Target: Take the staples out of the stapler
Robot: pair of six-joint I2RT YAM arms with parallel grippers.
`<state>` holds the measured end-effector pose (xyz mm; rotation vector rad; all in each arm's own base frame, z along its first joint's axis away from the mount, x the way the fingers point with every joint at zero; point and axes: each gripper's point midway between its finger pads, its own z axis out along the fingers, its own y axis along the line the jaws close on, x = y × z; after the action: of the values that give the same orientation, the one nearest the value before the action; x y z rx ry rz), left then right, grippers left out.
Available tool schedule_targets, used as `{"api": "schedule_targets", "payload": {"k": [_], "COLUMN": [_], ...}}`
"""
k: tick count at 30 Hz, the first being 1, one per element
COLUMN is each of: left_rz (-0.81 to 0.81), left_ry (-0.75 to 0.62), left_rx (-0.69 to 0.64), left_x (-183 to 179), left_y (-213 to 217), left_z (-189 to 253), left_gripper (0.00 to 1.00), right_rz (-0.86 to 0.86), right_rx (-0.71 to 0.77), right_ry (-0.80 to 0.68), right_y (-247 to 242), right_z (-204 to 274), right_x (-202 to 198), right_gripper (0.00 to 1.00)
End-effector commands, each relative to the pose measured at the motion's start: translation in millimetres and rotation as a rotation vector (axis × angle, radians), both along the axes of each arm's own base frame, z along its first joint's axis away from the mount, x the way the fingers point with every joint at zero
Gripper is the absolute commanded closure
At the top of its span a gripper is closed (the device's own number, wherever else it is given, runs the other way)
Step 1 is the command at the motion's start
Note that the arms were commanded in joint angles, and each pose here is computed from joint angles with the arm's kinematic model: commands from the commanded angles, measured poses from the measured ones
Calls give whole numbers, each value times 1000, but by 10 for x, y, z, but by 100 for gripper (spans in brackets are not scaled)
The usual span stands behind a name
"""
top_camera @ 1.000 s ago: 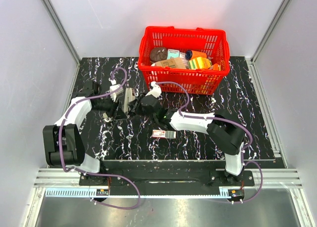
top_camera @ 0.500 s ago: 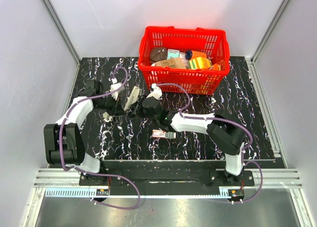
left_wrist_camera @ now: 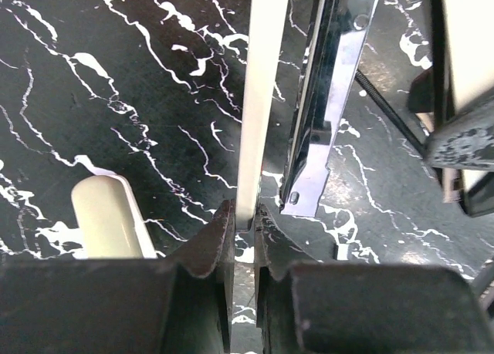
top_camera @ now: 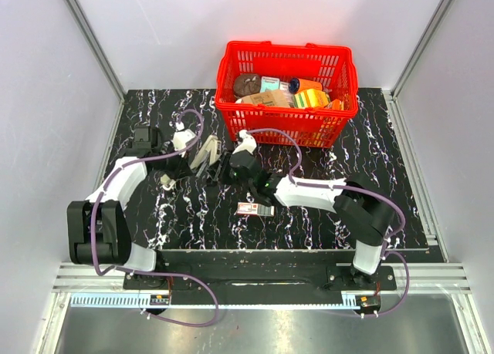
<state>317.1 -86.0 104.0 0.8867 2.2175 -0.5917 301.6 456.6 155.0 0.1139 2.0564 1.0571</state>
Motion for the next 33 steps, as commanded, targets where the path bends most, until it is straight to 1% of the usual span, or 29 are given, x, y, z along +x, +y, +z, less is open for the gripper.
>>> {"api": "schedule_targets", "payload": {"k": [1,5,8,11,15,24,29,33], "left_rz": [40,18,2,-17,-35,-86,-123,-137], "left_ry": [-274,-350,-395,-437,-506,-659,-709,-727], "left_rx": [139,223,273,324,412,578,644,668], "left_x": [440,471,505,530,567,592,591,588], "left_y": [141,143,140,137,171,171,171,146], "left_z": [280,264,264,248,223,127,83,63], "left_gripper": [100,100,100,100,100,100,100,100], "right_rz": [141,193,199,258,301,298,285,277], "right_rx": [11,-30,-63,-88,-116,-156,-183,-197], "right_ry": [-71,-87,-104,-115,-133,-100,-95,-92], "right_y": [-36,-312,-523,-621,-680,-781,-847,-894], "right_z": [350,257,264,288,284,159,150,144], "right_x": [-232,-256,-238,-319,-382,-404,-392,-385], "right_gripper": [100,100,100,100,100,100,100,100]}}
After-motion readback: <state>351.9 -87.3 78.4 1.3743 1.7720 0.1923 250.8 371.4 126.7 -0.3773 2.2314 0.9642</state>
